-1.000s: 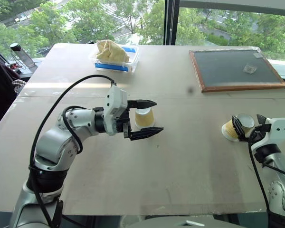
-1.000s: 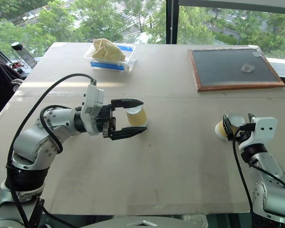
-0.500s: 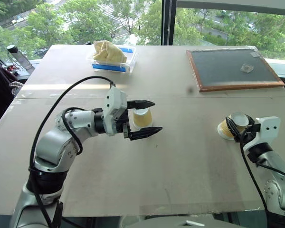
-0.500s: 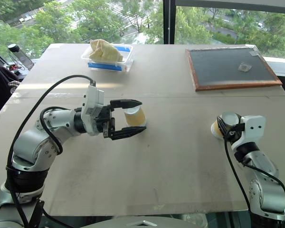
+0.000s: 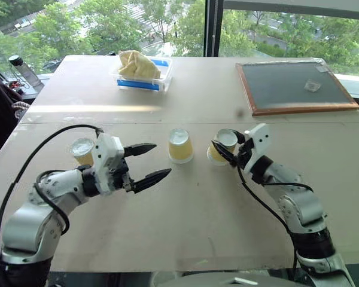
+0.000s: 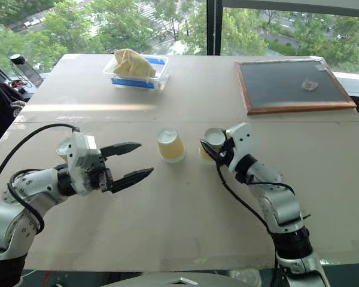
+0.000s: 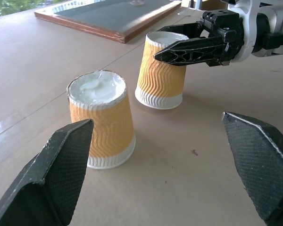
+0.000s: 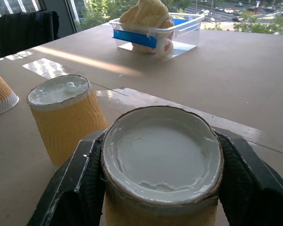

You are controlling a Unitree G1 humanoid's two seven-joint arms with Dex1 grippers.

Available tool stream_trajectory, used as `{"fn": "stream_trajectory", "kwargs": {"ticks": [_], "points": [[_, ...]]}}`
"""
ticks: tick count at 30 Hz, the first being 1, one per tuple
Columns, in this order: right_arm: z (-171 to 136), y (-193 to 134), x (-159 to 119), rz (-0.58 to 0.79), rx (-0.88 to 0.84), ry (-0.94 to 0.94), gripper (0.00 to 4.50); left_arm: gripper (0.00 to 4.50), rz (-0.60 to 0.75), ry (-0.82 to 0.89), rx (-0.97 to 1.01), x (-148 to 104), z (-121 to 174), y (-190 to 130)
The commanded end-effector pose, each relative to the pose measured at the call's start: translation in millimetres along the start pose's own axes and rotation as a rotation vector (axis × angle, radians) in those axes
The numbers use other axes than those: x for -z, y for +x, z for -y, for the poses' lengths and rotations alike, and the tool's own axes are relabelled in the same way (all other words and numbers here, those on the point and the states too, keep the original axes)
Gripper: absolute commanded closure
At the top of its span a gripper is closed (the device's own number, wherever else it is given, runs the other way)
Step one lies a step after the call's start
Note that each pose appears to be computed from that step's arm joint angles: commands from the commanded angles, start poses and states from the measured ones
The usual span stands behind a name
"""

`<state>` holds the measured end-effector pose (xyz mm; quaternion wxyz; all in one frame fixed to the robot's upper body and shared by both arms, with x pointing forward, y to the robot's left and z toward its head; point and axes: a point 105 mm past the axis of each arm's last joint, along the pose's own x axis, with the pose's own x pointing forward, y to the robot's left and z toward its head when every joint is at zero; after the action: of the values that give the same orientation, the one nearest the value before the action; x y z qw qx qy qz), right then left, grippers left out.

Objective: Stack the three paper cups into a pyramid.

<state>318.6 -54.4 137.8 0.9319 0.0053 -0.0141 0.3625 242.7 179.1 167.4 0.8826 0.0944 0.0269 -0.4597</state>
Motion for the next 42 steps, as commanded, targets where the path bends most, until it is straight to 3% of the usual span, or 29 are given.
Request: {"fn": "stream_trajectory", "kwargs": {"ticks": [1,11,16,21,28,35,42], "points": [[-10.9,12.8,-11.7,0.039,-0.080,-0.062,1.61,0.00,0.043,0.050,-0.041,-13.4,2.1,-7.0],[-17.8,34.9,-14.6,0.055,-0.125,-0.067,1.61,0.00,0.043,0.066,-0.076,-10.4,-3.0,-10.1],[-16.7,29.1,-17.6,0.084,-0.129,-0.060,0.04,0.00,0.063,0.074,-0.094,-12.1,-4.1,-10.5],[-12.9,16.7,-21.7,0.101,-0.135,-0.068,0.04,0.00,0.121,0.085,-0.184,-17.5,-4.4,-16.1],[1.2,-40.2,-17.2,0.045,-0.202,-0.114,0.04,0.00,0.279,0.127,-0.658,-16.1,-21.3,-52.4],[-7.4,-100.2,-33.7,0.087,-0.474,-0.101,0.04,0.00,0.212,0.094,-1.088,30.2,-31.8,-106.3],[-17.7,-108.5,-57.7,0.227,-0.579,-0.062,0.04,0.00,0.152,0.025,-1.078,58.1,-54.4,-99.3]]}}
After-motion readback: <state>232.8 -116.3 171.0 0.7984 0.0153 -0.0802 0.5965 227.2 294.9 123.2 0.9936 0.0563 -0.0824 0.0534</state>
